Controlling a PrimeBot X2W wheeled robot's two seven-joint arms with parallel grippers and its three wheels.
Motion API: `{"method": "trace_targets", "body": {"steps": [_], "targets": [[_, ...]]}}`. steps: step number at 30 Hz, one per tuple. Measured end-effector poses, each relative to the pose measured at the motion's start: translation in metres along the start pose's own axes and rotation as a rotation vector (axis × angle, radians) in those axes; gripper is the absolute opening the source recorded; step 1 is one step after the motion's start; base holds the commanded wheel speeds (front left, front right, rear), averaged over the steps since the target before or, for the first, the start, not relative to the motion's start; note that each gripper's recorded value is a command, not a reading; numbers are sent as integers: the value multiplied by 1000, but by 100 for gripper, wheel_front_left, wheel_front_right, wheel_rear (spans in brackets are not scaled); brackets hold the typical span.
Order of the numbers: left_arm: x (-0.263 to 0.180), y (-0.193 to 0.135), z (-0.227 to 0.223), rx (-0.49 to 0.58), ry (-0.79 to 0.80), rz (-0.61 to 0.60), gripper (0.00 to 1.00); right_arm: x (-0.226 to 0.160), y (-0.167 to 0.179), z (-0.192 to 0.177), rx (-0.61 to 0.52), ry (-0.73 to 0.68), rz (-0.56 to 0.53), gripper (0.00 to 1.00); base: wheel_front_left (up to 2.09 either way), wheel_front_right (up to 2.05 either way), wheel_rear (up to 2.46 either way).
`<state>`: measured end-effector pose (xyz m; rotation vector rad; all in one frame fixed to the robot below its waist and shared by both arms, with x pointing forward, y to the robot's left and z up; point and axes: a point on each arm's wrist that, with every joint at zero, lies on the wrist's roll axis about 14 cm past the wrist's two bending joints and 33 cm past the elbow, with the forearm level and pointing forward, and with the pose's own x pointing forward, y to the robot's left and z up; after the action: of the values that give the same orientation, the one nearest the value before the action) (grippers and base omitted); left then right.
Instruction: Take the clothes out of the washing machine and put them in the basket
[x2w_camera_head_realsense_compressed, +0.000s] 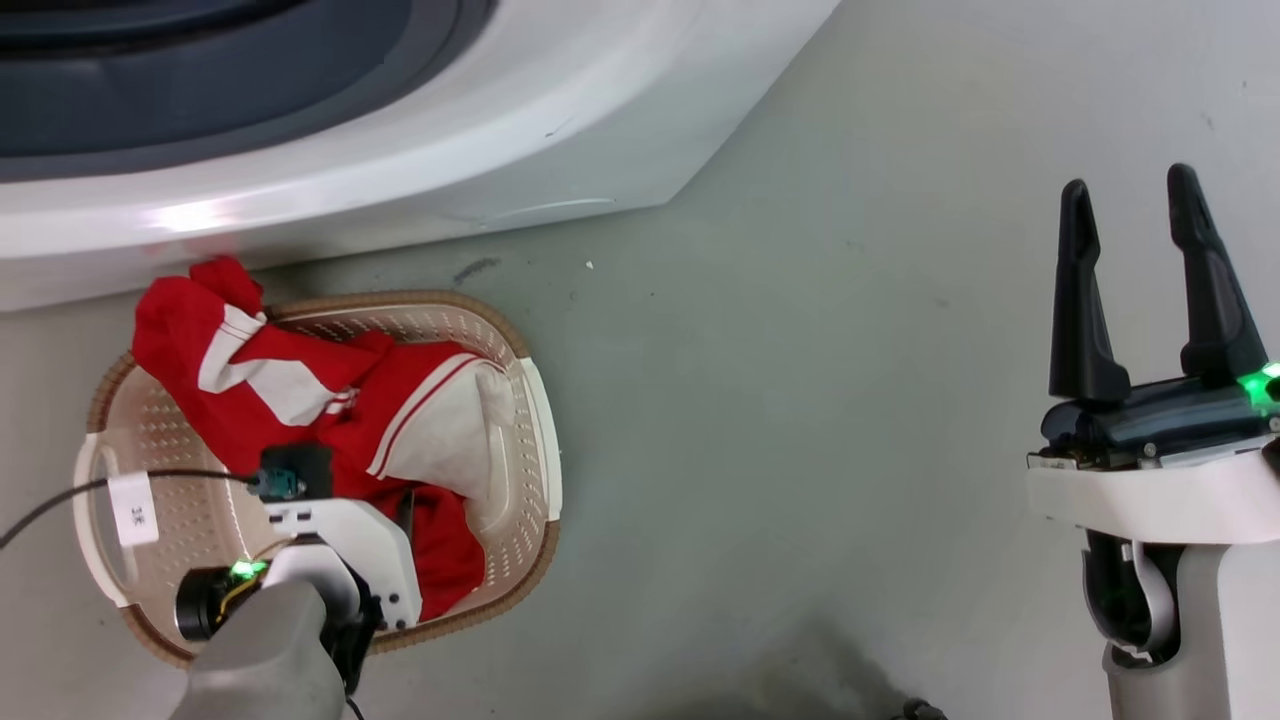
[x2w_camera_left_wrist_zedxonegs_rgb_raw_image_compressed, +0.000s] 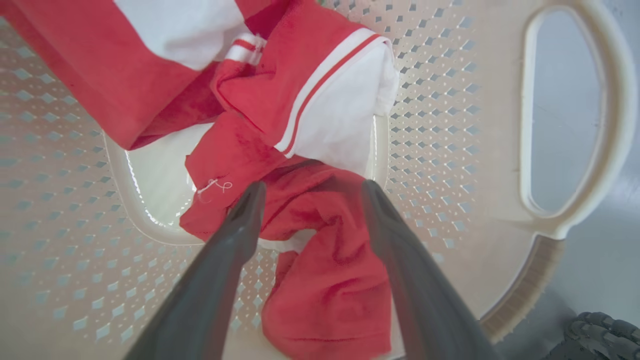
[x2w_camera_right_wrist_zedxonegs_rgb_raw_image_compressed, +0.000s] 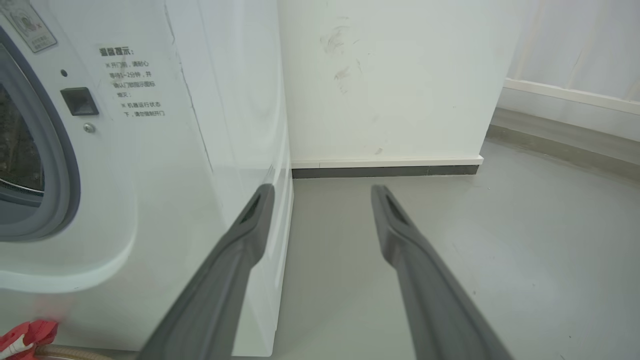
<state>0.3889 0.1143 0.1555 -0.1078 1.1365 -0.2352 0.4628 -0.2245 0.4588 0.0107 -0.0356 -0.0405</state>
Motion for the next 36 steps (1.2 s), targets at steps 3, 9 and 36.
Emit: {"method": "trace_targets", "body": {"steps": [3,9,36], "targets": [[-11,-4,-1,3,-28,-1,100,-6,0,5,2,-4,-2,100,0,0,0],[-42,-6,13,44,-145,12,100,-26,3,15,12,0,-1,100,0,0,0],[-264,-14,118,72,-1007,153,100,-104,30,73,56,-117,71,100,0,0,0]]}}
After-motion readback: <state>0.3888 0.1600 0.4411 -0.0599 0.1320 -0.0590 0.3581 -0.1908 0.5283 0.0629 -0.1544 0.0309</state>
